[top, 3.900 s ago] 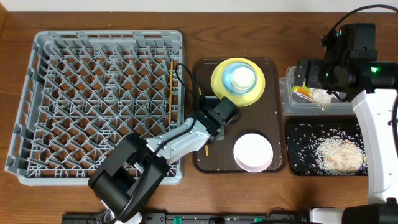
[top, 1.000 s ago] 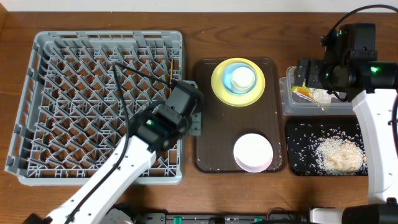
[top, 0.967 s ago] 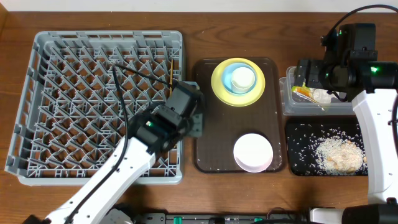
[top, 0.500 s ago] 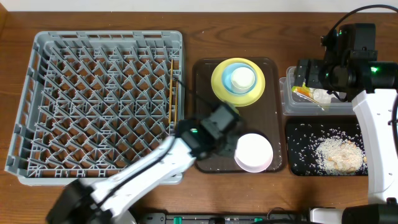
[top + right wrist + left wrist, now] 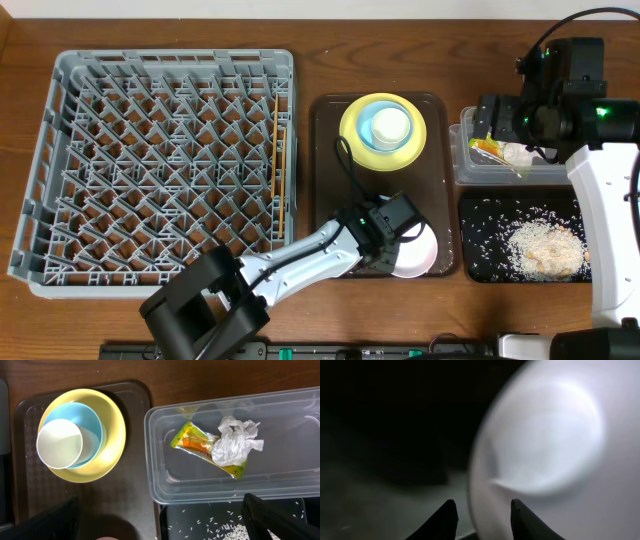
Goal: Sort waste into correct bins and load items into the dishwasher rack
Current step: 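Move the left gripper to the small white bowl on the brown tray, then grasp the rim of the white bowl with the left gripper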
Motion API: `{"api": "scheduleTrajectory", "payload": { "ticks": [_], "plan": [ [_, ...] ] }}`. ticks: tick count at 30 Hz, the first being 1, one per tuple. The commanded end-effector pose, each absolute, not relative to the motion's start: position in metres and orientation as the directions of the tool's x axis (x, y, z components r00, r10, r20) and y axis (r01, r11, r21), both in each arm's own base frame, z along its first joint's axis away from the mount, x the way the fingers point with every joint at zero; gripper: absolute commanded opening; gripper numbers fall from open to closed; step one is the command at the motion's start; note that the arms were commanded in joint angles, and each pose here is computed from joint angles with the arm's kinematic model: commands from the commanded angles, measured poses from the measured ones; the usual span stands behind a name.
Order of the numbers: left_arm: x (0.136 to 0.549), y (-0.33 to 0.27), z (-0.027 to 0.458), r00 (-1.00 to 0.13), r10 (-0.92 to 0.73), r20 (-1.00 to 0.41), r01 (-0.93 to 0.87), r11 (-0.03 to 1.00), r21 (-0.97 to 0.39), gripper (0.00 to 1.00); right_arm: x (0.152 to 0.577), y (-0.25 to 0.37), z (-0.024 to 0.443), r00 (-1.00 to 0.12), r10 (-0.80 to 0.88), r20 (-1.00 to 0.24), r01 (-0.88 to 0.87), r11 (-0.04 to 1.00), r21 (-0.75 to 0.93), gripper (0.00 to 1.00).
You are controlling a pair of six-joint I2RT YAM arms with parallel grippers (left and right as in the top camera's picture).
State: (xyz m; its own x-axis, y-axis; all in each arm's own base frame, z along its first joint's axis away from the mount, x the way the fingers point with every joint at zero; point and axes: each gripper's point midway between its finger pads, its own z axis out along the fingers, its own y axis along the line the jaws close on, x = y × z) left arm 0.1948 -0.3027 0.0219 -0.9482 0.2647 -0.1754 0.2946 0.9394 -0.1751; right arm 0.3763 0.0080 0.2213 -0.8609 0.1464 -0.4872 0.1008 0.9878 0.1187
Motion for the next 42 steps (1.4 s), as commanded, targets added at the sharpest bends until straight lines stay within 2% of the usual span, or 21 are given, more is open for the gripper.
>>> {"api": "scheduleTrajectory", "payload": {
  "ticks": [1,6,9,17,19,24,26,42],
  "plan": [
    [0.223,-0.271,0.029,-0.938,0.213,-0.275,0.228,0.973,-0.024,0.37,0.377,0.01,0.22,-0.865,0.126,-0.486,0.083,0.991,0.11,0.99],
    [0.248,-0.225,0.042,-0.915,0.193,-0.354,0.142,0.976,0.164,0.38,0.377,0.01,0.22,-0.865,0.126,-0.486,0.083,0.99,0.11,0.99],
    [0.258,-0.21,0.048,-0.905,0.182,-0.386,0.103,0.971,0.216,0.38,0.377,0.01,0.22,-0.865,0.126,-0.486,0.083,0.99,0.11,0.99],
    [0.263,-0.215,0.075,-0.886,0.145,-0.44,0.09,0.986,0.143,0.38,0.377,0.01,0.22,-0.865,0.126,-0.486,0.083,0.99,0.11,0.99],
    [0.258,-0.222,0.085,-0.89,0.127,-0.438,0.105,0.992,0.076,0.38,0.377,0.01,0.22,-0.865,0.126,-0.486,0.083,0.99,0.11,0.99],
    [0.236,-0.26,0.108,-0.912,0.111,-0.395,0.19,0.968,-0.166,0.28,0.377,0.01,0.22,-0.865,0.126,-0.486,0.083,0.99,0.11,0.99],
    [0.227,-0.273,0.111,-0.913,0.131,-0.386,0.225,0.952,-0.208,0.27,0.377,0.01,0.22,-0.865,0.126,-0.486,0.083,0.99,0.11,0.99],
    [0.185,-0.322,0.059,-0.888,0.313,-0.338,0.378,0.914,-0.146,0.28,0.377,0.01,0.22,-0.865,0.126,-0.486,0.083,0.99,0.11,0.99]
  ]
}}
